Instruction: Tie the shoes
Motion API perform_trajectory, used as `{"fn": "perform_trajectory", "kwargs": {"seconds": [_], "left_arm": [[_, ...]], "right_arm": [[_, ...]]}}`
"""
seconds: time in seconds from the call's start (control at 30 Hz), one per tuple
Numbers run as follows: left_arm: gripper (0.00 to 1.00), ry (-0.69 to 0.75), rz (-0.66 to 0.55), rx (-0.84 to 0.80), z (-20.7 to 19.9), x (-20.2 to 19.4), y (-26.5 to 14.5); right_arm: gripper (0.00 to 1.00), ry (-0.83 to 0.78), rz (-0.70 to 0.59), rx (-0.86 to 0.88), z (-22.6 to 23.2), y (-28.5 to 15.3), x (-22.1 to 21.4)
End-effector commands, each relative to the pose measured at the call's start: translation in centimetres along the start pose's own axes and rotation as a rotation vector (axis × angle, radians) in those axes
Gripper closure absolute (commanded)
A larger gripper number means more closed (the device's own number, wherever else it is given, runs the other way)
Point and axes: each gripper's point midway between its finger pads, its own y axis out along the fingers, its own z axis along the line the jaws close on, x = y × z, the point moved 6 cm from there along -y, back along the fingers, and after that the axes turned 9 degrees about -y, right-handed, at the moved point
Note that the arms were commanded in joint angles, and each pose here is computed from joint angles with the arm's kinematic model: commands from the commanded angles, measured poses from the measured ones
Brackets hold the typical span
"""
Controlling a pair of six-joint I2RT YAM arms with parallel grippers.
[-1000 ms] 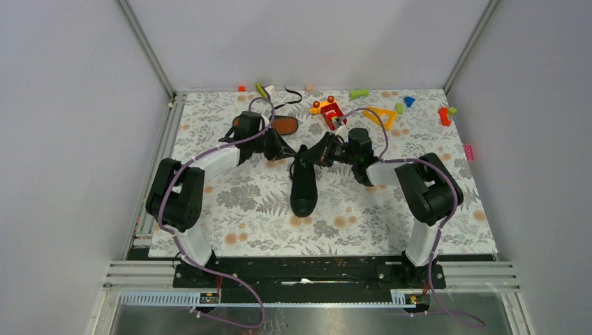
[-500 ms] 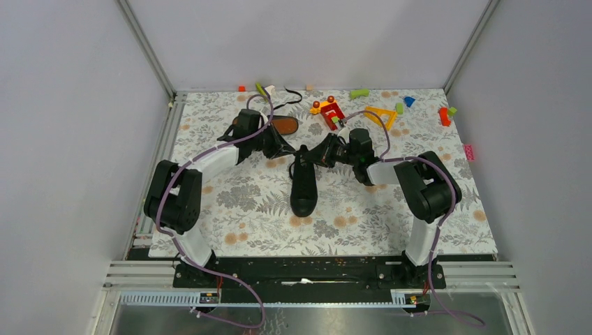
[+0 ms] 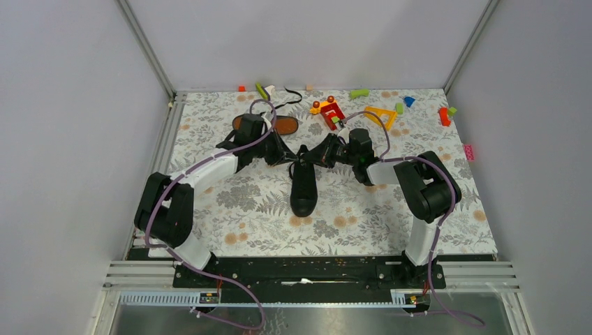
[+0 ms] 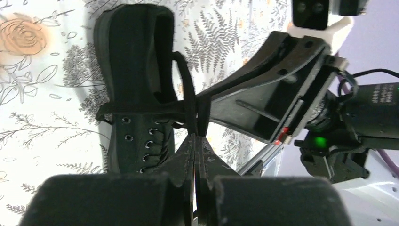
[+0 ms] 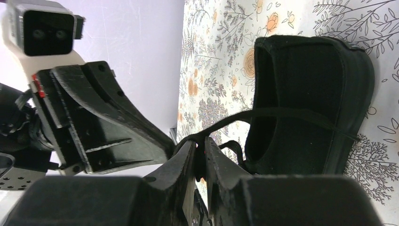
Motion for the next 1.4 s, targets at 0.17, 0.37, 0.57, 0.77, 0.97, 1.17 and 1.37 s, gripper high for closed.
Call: {"fn": "perform_trajectory", "kwargs": {"seconds": [0.17, 0.37, 0.57, 0.77, 0.97, 1.17, 1.37], "left_arm": [[1.0, -0.019, -0.039, 0.046, 1.6, 2.2, 0.0], [1.0, -0.019, -0.033, 0.068, 2.0, 3.0, 0.2], [1.0, -0.01, -0.027, 0.079, 2.1, 1.9, 0.1], [1.0, 0.003, -0.016, 0.049, 1.4, -0.1, -0.3], [1.0, 0.012, 0.013, 0.039, 1.0, -1.5, 0.2], [1.0, 0.024, 0.029, 0.025, 0.3, -2.0, 1.5], [1.0, 0.036, 0.031, 0.017, -0.2, -2.3, 2.8]], "right_arm": [[0.81, -0.027, -0.026, 0.042, 0.7, 0.1, 1.0], [0.82, -0.031, -0.023, 0.05, 0.9, 0.1, 1.0], [0.82, -0.031, -0.028, 0.047, 0.9, 0.0, 1.0], [0.82, -0.024, -0.031, 0.05, 0.8, 0.1, 1.0], [0.82, -0.027, -0.033, 0.056, 0.9, 0.1, 1.0], [0.83, -0.028, -0.034, 0.058, 0.9, 0.0, 1.0], [0.83, -0.028, -0.033, 0.059, 1.0, 0.0, 1.0]]}}
